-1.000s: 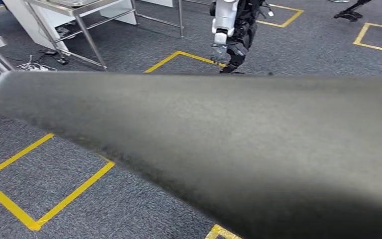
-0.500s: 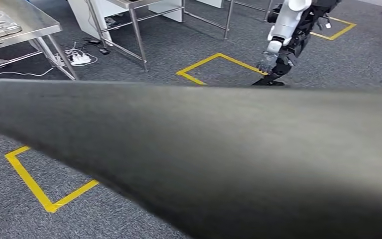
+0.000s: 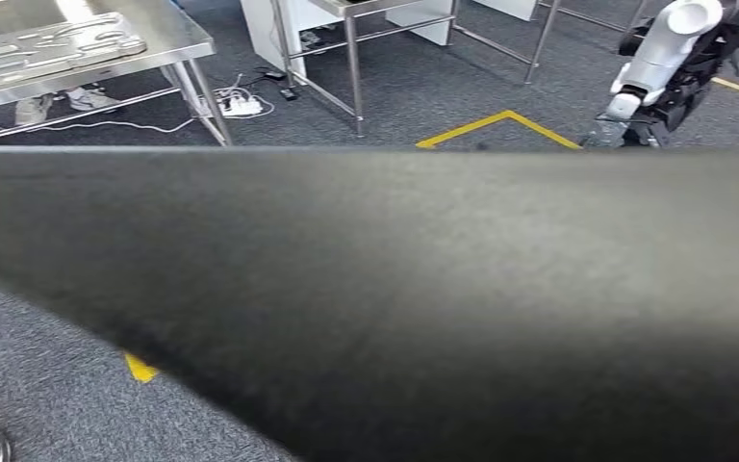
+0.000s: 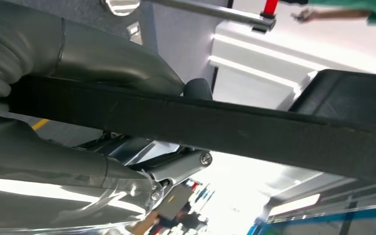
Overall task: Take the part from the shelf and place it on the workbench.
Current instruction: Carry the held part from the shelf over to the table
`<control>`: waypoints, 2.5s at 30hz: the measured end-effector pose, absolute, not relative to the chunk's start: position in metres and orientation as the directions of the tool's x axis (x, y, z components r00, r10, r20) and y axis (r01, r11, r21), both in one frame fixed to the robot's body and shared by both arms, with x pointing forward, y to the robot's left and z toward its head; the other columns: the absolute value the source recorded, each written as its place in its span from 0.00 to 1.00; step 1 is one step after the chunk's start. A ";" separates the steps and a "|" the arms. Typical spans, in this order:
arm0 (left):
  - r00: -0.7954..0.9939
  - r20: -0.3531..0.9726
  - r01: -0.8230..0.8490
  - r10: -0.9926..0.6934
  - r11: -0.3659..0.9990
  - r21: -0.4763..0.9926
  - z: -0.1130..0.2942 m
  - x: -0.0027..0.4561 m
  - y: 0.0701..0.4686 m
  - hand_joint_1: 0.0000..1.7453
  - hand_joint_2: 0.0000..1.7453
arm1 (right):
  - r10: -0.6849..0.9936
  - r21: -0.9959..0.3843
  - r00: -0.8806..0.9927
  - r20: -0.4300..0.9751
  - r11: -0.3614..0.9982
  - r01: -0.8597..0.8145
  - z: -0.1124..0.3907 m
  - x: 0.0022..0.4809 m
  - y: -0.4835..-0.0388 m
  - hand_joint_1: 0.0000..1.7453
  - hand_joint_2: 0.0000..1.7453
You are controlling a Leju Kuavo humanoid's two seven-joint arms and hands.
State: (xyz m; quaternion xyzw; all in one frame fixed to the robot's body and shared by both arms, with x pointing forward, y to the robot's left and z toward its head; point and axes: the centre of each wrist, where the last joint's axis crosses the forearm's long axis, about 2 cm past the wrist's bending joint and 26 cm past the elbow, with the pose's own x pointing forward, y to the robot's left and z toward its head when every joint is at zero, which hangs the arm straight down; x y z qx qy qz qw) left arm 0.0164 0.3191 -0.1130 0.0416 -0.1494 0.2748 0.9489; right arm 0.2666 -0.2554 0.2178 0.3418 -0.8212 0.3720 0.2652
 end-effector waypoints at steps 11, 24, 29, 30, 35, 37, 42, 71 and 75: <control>0.808 0.295 -0.535 0.510 0.845 0.006 -0.113 0.012 0.319 0.00 0.00 | -0.378 -0.420 -0.618 0.689 0.486 -0.766 0.220 0.269 -0.252 1.00 1.00; 0.810 0.293 -0.532 0.508 0.847 0.001 -0.113 0.015 0.316 0.00 0.00 | -0.375 -0.413 -0.611 0.697 0.487 -0.769 0.217 0.269 -0.252 1.00 1.00; 0.812 0.275 -0.540 0.515 0.841 0.019 -0.113 0.010 0.316 0.00 0.00 | -0.372 -0.414 -0.614 0.697 0.491 -0.767 0.218 0.269 -0.251 1.00 1.00; 0.811 0.276 -0.542 0.517 0.840 0.020 -0.113 0.011 0.316 0.00 0.00 | -0.372 -0.413 -0.613 0.697 0.490 -0.767 0.218 0.269 -0.251 1.00 1.00; 0.811 0.272 -0.544 0.518 0.839 0.024 -0.113 0.009 0.317 0.00 0.00 | -0.372 -0.411 -0.609 0.700 0.487 -0.771 0.217 0.268 -0.250 1.00 1.00; 0.811 0.272 -0.544 0.518 0.839 0.025 -0.113 0.009 0.317 0.00 0.00 | -0.373 -0.412 -0.609 0.700 0.487 -0.770 0.217 0.268 -0.250 1.00 1.00; 0.815 0.269 -0.538 0.513 0.842 0.024 -0.114 0.008 0.317 0.00 0.00 | -0.375 -0.413 -0.611 0.697 0.487 -0.770 0.218 0.269 -0.250 1.00 1.00; 0.735 0.326 -0.614 0.594 0.788 -0.052 -0.113 0.012 0.314 0.00 0.00 | -0.377 -0.404 -0.604 0.702 0.488 -0.774 0.217 0.269 -0.250 1.00 1.00; 0.731 0.330 -0.617 0.598 0.785 -0.056 -0.113 0.012 0.314 0.00 0.00 | -0.377 -0.403 -0.604 0.702 0.489 -0.773 0.217 0.269 -0.250 1.00 1.00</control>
